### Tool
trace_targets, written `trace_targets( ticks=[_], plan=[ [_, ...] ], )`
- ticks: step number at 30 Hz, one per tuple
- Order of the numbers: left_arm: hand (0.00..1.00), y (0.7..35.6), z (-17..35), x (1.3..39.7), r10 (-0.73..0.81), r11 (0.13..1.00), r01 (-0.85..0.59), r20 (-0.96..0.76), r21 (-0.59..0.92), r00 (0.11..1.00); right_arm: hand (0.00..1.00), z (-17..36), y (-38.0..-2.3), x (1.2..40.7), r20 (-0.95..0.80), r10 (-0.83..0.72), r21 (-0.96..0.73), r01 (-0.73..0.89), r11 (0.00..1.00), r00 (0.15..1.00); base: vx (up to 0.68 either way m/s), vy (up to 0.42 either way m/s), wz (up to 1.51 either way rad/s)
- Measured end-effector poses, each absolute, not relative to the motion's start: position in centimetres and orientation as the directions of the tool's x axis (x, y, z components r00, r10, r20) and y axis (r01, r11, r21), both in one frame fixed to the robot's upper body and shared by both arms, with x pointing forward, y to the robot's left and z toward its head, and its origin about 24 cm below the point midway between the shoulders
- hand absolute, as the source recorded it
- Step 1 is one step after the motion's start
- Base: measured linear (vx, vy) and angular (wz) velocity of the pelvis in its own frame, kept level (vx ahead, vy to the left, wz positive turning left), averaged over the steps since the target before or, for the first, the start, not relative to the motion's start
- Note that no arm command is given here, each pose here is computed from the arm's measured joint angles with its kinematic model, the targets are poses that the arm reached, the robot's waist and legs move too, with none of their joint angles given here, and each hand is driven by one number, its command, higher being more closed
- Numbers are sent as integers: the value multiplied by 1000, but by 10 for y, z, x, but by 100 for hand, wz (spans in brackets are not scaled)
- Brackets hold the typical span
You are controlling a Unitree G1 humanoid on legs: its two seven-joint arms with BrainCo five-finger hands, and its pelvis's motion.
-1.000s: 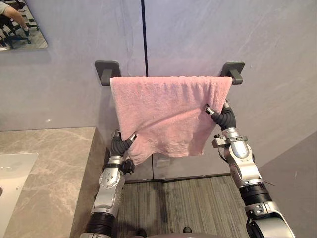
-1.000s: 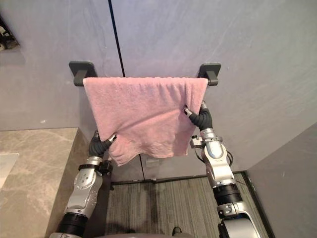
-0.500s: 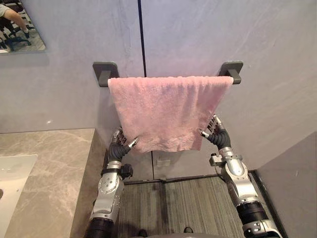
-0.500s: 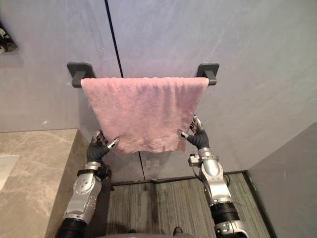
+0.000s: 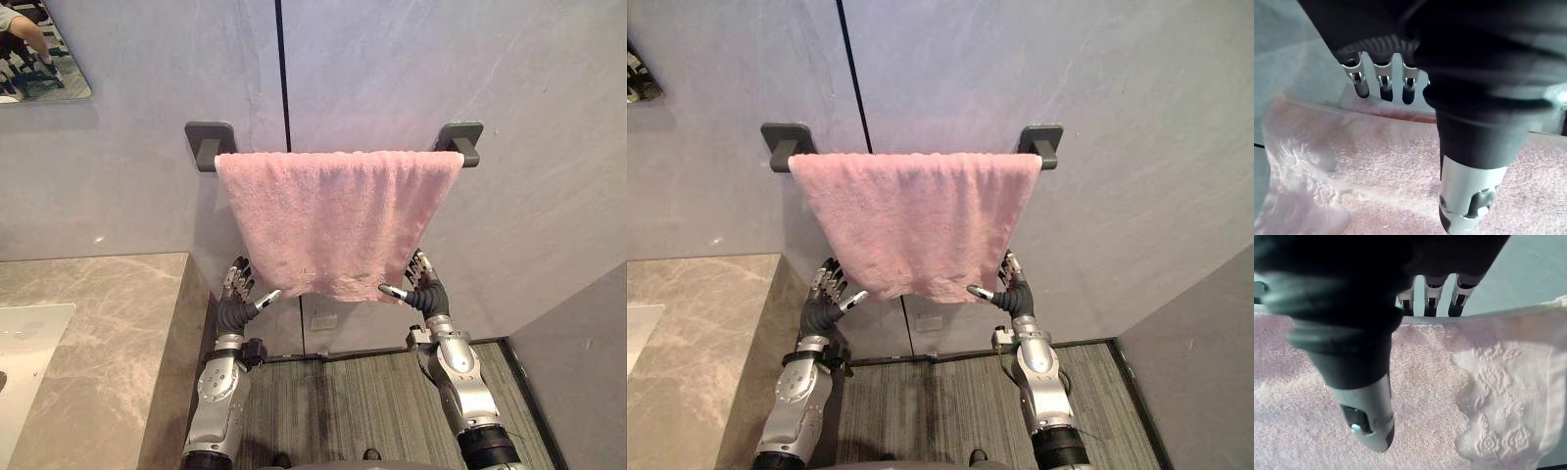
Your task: Organize washtable
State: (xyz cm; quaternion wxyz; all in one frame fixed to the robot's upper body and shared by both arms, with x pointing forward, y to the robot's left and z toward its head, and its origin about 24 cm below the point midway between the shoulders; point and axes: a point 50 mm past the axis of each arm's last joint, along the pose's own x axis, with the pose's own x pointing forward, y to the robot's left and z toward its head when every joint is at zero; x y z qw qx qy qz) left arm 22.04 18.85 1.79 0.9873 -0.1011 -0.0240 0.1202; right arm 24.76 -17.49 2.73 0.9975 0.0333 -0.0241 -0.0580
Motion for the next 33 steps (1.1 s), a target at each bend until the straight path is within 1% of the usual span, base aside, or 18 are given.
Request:
trace_targets(
  ticks=[3, 8, 11, 13, 14, 16, 17, 19, 20, 22, 24, 25, 26, 29, 30, 31, 33],
  plan=[
    [0, 207, 36, 217, 332, 928, -306, 98, -211, 938, 0, 37, -196, 242, 87, -217, 63, 212, 975, 972, 0, 0, 0],
    [0, 229, 70, 209, 433, 896, -383, 245, -227, 868, 0, 62, -215, 236, 196, -306, 46, 303, 952, 932, -20, -8, -1],
    [0, 233, 95, 200, 448, 892, -383, 354, -239, 821, 0, 85, -222, 232, 292, -337, 42, 340, 940, 895, -48, -28, -2],
    [0, 234, 120, 189, 450, 893, -377, 466, -247, 762, 0, 107, -229, 225, 389, -360, 41, 375, 926, 848, 0, 0, 0],
    [0, 234, 125, 187, 449, 893, -374, 488, -250, 748, 0, 112, -230, 224, 409, -366, 40, 385, 922, 836, 0, 0, 0],
    [0, 231, 147, 178, 435, 900, -348, 585, -262, 684, 0, 132, -227, 220, 501, -347, 46, 376, 925, 793, -25, -26, -6],
    [0, 230, 152, 176, 428, 903, -340, 606, -263, 671, 0, 138, -225, 219, 525, -335, 48, 366, 929, 782, -30, -25, -6],
    [0, 223, 167, 172, 374, 927, -270, 670, -260, 641, 0, 164, -215, 217, 639, -279, 77, 301, 951, 717, -37, -31, -5],
    [0, 220, 170, 172, 357, 934, -244, 681, -261, 640, 0, 170, -210, 217, 663, -258, 87, 270, 959, 703, -36, -33, -6],
    [0, 208, 177, 174, 267, 960, -116, 717, -253, 644, 0, 189, -196, 218, 740, -180, 107, 150, 983, 648, -23, -27, -5],
    [0, 187, 186, 183, 112, 971, 92, 756, -222, 645, 0, 207, -173, 222, 803, -48, 81, -29, 996, 594, -23, -30, -6],
    [0, 182, 188, 185, 72, 968, 139, 766, -207, 639, 0, 211, -167, 223, 814, -13, 63, -67, 996, 581, -18, -29, -6],
    [0, 172, 193, 188, 5, 959, 218, 783, -179, 622, 0, 215, -156, 224, 826, 48, 29, -128, 991, 561, -11, -23, -5],
    [0, 150, 198, 195, -148, 922, 373, 799, -101, 583, 0, 222, -131, 225, 837, 179, -37, -273, 961, 517, -15, -32, -5],
    [0, 142, 195, 200, -205, 900, 427, 783, -85, 587, 0, 223, -121, 226, 833, 232, -63, -331, 942, 502, -22, -34, -7],
    [0, 139, 192, 202, -228, 891, 447, 774, -78, 591, 0, 222, -117, 227, 828, 253, -72, -353, 933, 500, -22, -28, -9],
    [0, 129, 179, 212, -289, 867, 491, 723, -80, 628, 0, 214, -104, 233, 793, 333, -94, -438, 894, 510, -29, -27, -6]
  ],
)
